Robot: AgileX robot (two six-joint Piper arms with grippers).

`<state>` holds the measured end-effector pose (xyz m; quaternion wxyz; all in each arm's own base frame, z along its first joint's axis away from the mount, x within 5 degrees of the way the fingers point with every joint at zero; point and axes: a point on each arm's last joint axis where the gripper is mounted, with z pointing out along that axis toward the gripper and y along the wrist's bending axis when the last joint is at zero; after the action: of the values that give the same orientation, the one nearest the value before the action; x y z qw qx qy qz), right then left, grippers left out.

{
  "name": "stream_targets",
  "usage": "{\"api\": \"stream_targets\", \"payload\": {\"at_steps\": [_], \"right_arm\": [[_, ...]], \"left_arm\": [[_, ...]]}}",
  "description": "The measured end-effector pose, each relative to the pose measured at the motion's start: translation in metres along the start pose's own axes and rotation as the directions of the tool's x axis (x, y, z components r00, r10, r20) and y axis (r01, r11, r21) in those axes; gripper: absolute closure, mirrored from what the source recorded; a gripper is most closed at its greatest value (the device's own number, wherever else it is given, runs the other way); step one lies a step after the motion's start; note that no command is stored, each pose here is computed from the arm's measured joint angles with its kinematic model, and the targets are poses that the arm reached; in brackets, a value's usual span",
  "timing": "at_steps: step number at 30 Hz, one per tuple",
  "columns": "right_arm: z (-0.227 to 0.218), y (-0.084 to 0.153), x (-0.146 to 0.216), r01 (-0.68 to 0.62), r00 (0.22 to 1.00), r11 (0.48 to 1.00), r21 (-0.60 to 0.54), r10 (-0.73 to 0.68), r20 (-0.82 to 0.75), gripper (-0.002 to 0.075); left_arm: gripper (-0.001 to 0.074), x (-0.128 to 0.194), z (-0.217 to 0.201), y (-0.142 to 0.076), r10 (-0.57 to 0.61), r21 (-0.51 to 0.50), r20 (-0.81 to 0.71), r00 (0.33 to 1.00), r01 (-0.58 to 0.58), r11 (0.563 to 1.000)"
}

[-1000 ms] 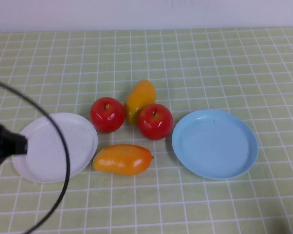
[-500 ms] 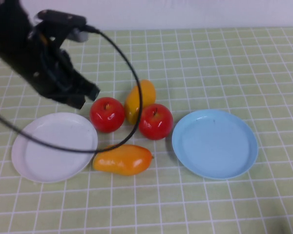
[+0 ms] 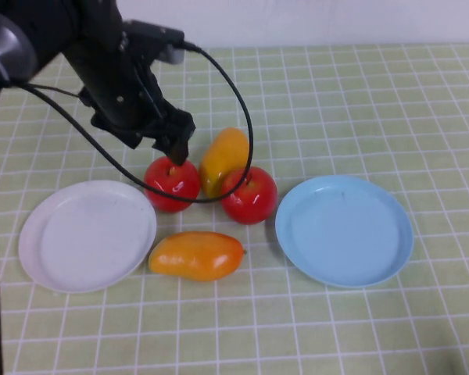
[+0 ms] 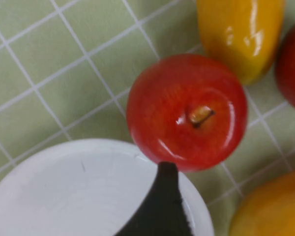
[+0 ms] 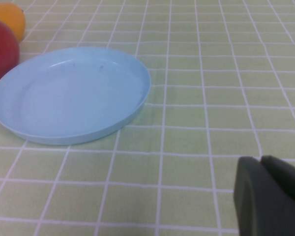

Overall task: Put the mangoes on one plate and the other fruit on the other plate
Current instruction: Put one type of fruit in the left plate

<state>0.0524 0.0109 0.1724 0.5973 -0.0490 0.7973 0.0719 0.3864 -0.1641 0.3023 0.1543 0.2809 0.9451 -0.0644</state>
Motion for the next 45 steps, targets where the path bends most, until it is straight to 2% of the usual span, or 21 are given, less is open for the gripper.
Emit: {"api": "stream_targets", "payload": {"at_steps": [3,9,25,33,38,45], "right_arm": [[0.0,0.0,0.0,0.0,1.0,1.0,0.0,0.0,0.0,0.0742],[0.0,0.0,0.0,0.0,1.0,1.0,0.0,0.0,0.0,0.0742],[0.0,0.0,0.0,0.0,1.0,1.0,0.0,0.0,0.0,0.0742],[0.0,0.0,0.0,0.0,1.0,1.0,0.0,0.0,0.0,0.0742],[0.0,0.0,0.0,0.0,1.0,1.0,0.0,0.0,0.0,0.0742],[0.0,0.0,0.0,0.0,1.0,1.0,0.0,0.0,0.0,0.0742]], "left_arm": [[0.0133,-0.001,0.02,0.002,0.028,0.007,-0.044,0.999,-0.027,1.0],[0.012,-0.002,0.042,0.005,0.065,0.018,-0.08,0.995,-0.064,0.998],[0.012,-0.003,0.042,0.011,0.088,-0.044,-0.077,0.993,-0.091,0.995],[0.011,-0.002,0.042,0.008,0.097,-0.016,-0.08,0.992,-0.099,0.995],[0.0067,-0.008,0.043,-0.001,0.195,-0.04,-0.048,0.98,-0.197,0.98],[0.0067,-0.013,0.044,-0.011,0.211,-0.038,-0.006,0.977,-0.211,0.977]]}}
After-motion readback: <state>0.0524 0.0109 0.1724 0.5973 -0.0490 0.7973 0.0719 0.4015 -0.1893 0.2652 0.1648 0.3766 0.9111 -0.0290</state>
